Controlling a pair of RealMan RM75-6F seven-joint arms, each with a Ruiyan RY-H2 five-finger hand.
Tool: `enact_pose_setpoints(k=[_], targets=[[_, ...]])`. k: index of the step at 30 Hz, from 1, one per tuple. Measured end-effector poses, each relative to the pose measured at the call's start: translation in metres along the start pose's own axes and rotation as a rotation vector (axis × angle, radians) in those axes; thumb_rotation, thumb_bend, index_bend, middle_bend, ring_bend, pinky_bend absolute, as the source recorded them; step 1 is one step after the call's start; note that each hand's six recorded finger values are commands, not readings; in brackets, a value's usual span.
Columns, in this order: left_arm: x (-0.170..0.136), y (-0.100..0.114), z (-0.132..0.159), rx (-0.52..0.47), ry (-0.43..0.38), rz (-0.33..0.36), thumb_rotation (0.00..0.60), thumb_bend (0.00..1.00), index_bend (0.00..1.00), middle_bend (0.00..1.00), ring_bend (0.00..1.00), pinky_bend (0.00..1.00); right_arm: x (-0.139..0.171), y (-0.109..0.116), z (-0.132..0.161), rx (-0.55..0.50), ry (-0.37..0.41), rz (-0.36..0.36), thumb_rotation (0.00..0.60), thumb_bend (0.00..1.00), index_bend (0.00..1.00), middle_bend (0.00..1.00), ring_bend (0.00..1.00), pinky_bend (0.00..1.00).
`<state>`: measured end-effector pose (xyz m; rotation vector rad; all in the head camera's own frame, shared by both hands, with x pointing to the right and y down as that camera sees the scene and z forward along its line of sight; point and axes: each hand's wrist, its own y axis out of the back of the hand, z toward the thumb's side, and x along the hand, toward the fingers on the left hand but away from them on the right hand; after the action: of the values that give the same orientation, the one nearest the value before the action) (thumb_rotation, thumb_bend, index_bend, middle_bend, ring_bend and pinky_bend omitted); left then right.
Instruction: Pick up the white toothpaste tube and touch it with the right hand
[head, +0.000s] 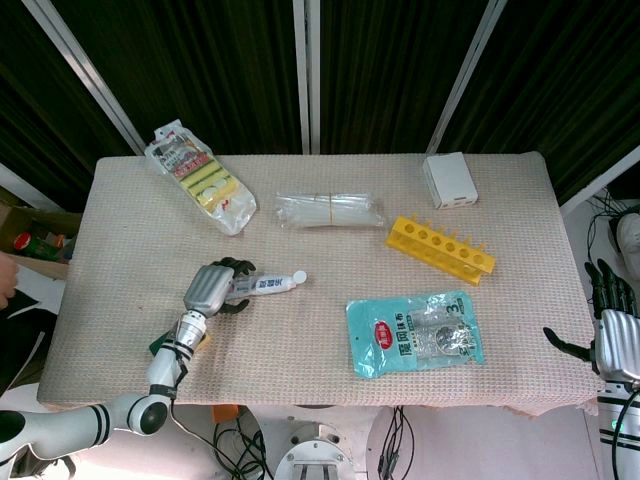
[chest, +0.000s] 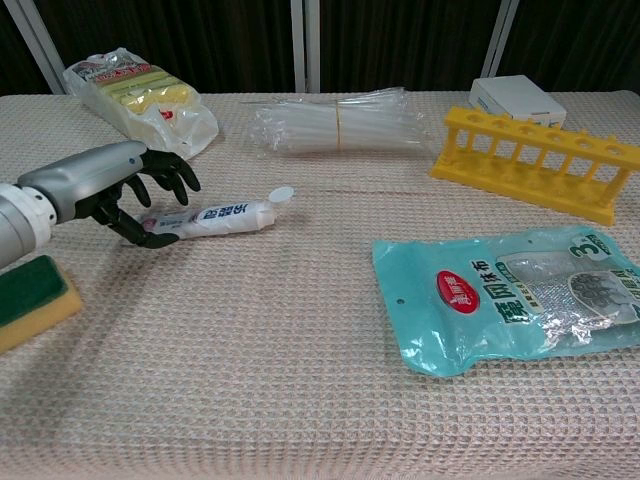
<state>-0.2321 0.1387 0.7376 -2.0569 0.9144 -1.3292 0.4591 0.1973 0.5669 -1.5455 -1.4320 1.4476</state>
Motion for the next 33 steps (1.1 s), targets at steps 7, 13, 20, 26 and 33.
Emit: enact_pose_setpoints(k=[7, 13, 20, 26, 33], targets=[[0.0, -0.001, 0.001, 0.004, 0.0, -0.001, 0.6, 0.26, 0.3, 0.35, 0.25, 0.36, 0.0, 0.0, 0.0, 0.001, 0.002, -0.001, 0.6, 0.02, 0.0, 0.0, 0.0, 0.0], [0.002, -0.005, 0.003, 0.002, -0.001, -0.016, 0.6, 0.27, 0.3, 0.35, 0.25, 0.36, 0.001, 0.001, -0.001, -0.001, -0.001, -0.005, 0.6, 0.02, 0.0, 0.0, 0.0, 0.0], [0.007, -0.006, 0.004, 0.006, 0.002, -0.025, 0.6, 0.28, 0.32, 0.36, 0.26, 0.37, 0.0, 0.0, -0.001, -0.002, -0.004, -0.003, 0.6, 0.02, 0.0, 0.0, 0.0, 0.0], [0.009, -0.008, 0.001, 0.014, 0.015, -0.033, 0.6, 0.3, 0.33, 0.38, 0.28, 0.38, 0.0, 0.001, -0.003, -0.003, -0.009, -0.006, 0.6, 0.02, 0.0, 0.0, 0.0, 0.0], [0.01, -0.01, 0.001, 0.014, 0.025, -0.028, 0.6, 0.32, 0.36, 0.43, 0.31, 0.41, 0.0, -0.001, -0.004, -0.003, -0.013, -0.002, 0.6, 0.02, 0.0, 0.0, 0.0, 0.0]])
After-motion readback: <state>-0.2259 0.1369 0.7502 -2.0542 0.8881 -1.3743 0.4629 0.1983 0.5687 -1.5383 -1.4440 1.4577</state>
